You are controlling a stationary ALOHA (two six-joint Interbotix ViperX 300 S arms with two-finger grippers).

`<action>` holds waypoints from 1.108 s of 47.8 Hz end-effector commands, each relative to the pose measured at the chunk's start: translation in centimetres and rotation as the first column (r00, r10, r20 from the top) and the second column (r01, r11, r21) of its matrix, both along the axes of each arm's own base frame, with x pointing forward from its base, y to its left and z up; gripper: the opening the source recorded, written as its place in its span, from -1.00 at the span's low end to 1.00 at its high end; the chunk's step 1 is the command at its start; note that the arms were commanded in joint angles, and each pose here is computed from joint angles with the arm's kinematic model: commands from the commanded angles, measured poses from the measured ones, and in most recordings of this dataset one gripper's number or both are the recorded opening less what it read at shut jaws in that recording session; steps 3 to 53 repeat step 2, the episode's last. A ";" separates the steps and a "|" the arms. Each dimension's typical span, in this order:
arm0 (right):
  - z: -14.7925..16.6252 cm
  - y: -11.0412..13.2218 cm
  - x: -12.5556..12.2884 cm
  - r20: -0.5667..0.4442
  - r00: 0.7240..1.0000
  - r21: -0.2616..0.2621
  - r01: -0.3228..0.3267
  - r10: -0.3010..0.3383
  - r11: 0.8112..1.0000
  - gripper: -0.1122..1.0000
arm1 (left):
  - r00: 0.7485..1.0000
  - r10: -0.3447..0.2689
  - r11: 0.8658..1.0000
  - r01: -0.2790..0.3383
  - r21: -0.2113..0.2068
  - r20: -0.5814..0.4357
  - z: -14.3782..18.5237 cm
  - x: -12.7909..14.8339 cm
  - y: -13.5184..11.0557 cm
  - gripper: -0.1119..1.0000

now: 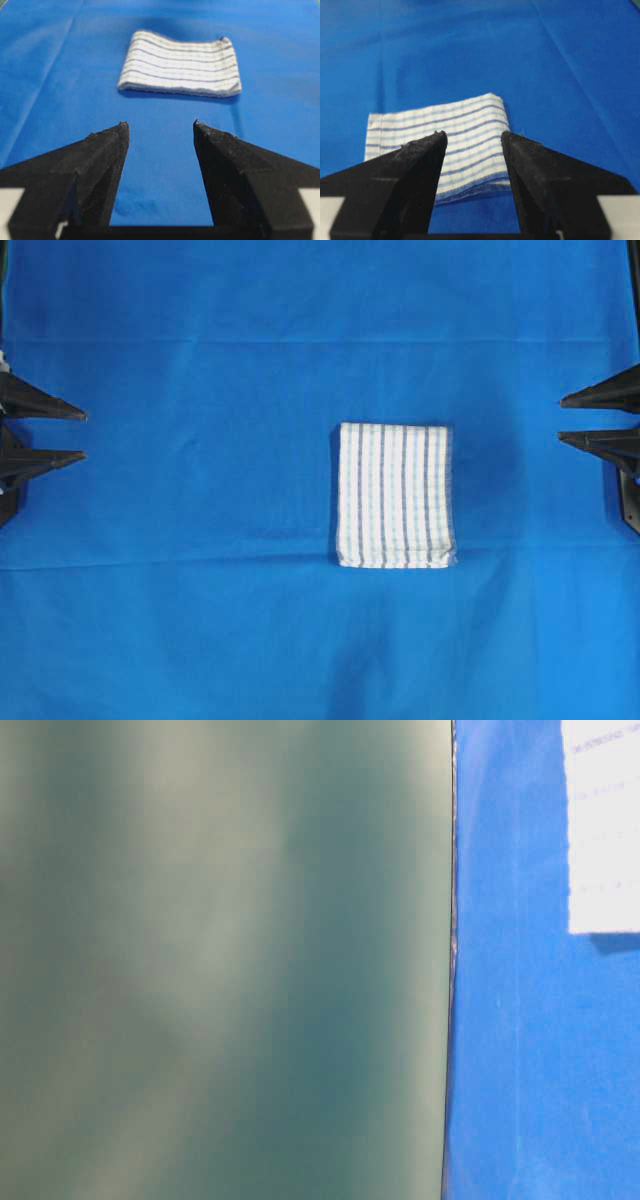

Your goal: Fold a vertical towel.

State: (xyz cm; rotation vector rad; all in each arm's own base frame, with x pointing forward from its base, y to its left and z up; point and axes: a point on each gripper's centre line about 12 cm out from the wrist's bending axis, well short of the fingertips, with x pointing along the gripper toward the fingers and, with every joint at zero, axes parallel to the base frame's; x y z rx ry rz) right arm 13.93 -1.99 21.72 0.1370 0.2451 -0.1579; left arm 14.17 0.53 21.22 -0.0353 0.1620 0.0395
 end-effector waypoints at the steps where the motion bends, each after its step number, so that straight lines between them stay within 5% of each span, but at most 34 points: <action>1: 0.2 -0.1 0.2 -0.003 1.000 -0.001 0.001 -0.001 1.000 0.18 | 1.000 0.005 1.000 -0.005 -0.001 0.002 0.3 0.2 0.1 0.12; 53: 0.2 0.0 0.2 -0.003 1.000 -0.001 -0.001 0.001 1.000 0.18 | 1.000 0.005 1.000 -0.005 -0.001 0.002 0.3 0.2 0.1 0.12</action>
